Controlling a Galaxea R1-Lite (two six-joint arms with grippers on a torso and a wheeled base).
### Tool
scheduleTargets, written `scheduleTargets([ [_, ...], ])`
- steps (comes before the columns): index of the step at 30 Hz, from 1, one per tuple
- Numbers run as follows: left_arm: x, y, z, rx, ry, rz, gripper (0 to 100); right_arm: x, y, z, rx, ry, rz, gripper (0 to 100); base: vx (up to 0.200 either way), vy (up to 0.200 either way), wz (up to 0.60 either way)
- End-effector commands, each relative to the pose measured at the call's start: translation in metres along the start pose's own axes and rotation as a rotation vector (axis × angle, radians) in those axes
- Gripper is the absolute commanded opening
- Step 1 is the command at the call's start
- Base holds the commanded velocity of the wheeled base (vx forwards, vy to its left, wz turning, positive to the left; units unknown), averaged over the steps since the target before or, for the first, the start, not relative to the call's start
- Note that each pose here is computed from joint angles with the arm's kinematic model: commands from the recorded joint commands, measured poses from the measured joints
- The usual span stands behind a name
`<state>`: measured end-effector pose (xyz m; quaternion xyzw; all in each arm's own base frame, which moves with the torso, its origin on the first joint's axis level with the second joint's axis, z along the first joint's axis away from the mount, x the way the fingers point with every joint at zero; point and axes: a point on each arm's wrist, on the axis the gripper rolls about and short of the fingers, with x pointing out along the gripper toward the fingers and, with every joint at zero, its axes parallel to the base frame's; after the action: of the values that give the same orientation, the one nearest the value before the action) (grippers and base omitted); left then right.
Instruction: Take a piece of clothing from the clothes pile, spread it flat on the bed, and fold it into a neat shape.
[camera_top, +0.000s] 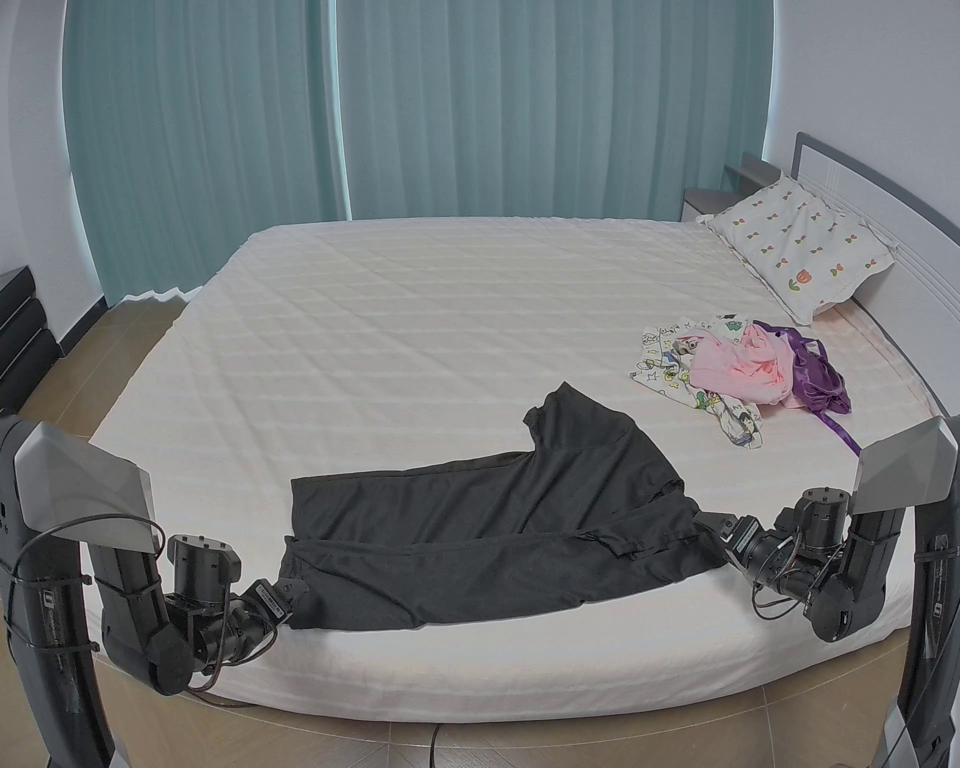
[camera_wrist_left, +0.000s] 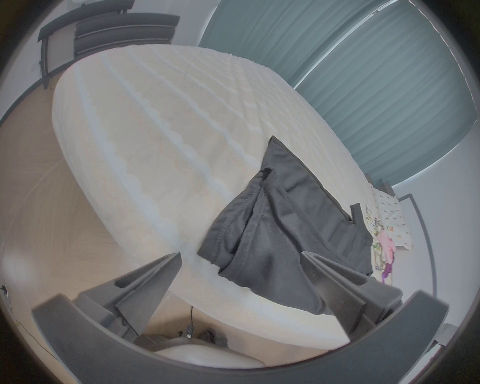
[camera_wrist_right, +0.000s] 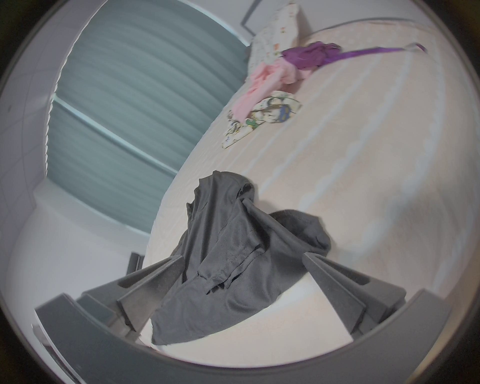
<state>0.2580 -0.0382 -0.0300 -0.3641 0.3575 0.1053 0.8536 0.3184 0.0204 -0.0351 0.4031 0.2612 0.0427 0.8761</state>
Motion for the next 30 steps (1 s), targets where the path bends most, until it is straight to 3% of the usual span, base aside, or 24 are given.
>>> scheduleTargets([
  [1,0.017,-0.004,-0.015,0.034,-0.041,0.067,100,0.001,-0.005,-0.018,0.061,-0.019,-0.060,100,0.000,0.000,0.00],
  [17,0.041,-0.019,-0.020,0.060,-0.110,0.063,100,-0.011,0.012,-0.021,0.101,-0.012,-0.037,100,0.000,0.000,0.00],
  [18,0.041,-0.019,-0.020,0.060,-0.110,0.063,0,-0.011,0.012,-0.021,0.101,-0.012,-0.037,100,0.000,0.000,0.00],
  [30,0.043,-0.012,-0.031,0.138,-0.153,0.161,0,-0.017,0.009,-0.025,0.104,0.002,-0.058,100,0.000,0.000,0.00],
])
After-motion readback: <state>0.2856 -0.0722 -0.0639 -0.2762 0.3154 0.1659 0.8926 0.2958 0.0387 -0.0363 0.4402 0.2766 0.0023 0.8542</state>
